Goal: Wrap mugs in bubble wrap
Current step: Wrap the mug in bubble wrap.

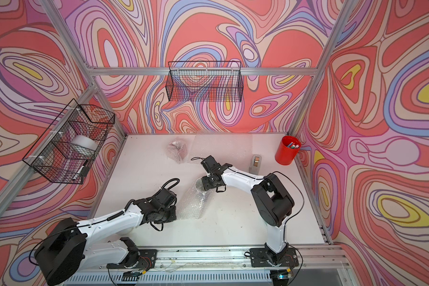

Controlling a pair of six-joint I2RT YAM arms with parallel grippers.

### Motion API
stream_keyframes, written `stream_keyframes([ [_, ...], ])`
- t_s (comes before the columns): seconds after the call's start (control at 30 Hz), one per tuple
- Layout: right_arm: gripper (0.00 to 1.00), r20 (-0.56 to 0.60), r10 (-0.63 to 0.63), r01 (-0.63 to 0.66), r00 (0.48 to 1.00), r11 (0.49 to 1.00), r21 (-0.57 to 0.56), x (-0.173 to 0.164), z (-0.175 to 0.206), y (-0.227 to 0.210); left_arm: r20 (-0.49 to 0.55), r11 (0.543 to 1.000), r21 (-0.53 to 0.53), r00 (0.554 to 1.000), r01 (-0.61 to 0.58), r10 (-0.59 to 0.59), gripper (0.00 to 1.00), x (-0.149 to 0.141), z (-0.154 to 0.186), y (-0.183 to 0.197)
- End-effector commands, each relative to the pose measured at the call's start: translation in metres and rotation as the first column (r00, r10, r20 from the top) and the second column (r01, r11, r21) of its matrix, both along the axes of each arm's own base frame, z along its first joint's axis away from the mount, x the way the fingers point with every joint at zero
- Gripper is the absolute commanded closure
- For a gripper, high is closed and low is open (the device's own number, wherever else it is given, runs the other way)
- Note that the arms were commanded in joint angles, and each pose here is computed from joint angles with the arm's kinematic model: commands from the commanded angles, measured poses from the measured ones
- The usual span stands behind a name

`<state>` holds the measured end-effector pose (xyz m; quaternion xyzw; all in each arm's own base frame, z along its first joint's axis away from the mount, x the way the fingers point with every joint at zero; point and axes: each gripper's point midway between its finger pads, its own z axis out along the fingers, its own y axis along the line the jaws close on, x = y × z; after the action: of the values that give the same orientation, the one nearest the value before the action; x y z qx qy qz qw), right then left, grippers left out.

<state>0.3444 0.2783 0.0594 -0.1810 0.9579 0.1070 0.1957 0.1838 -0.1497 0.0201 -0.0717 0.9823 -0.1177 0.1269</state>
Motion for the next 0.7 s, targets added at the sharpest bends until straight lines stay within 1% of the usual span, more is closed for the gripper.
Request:
stream_keyframes([
  [0.0,0.41,-0.027,-0.004,0.002,1.0,0.999,-0.054,-0.01,-0.008,-0.012,0.005,1.0,-0.019,1.0,0.002,-0.002,0.95,-0.004,0.021,0.001],
  [0.1,0.41,-0.025,-0.001,0.0,1.0,0.998,-0.055,-0.01,-0.008,-0.012,0.072,0.997,-0.067,0.997,0.028,-0.024,0.99,0.004,0.049,-0.006],
  [0.23,0.41,-0.023,0.001,-0.002,1.0,0.998,-0.06,-0.01,-0.008,-0.012,0.136,0.989,-0.124,0.989,0.077,-0.06,1.0,0.012,0.083,-0.019],
  [0.37,0.41,-0.024,0.003,-0.005,1.0,0.998,-0.062,-0.009,-0.009,-0.012,0.172,0.974,-0.178,0.979,0.139,-0.108,1.0,0.022,0.112,-0.039],
  [0.53,0.41,-0.027,0.014,-0.015,1.0,0.999,-0.051,-0.01,-0.009,-0.009,0.215,0.955,-0.219,0.964,0.201,-0.154,0.99,0.042,0.142,-0.065],
  [0.67,0.41,-0.03,0.028,-0.029,0.999,0.999,-0.033,-0.011,-0.009,-0.005,0.206,0.945,-0.245,0.964,0.217,-0.167,0.98,0.062,0.155,-0.088],
])
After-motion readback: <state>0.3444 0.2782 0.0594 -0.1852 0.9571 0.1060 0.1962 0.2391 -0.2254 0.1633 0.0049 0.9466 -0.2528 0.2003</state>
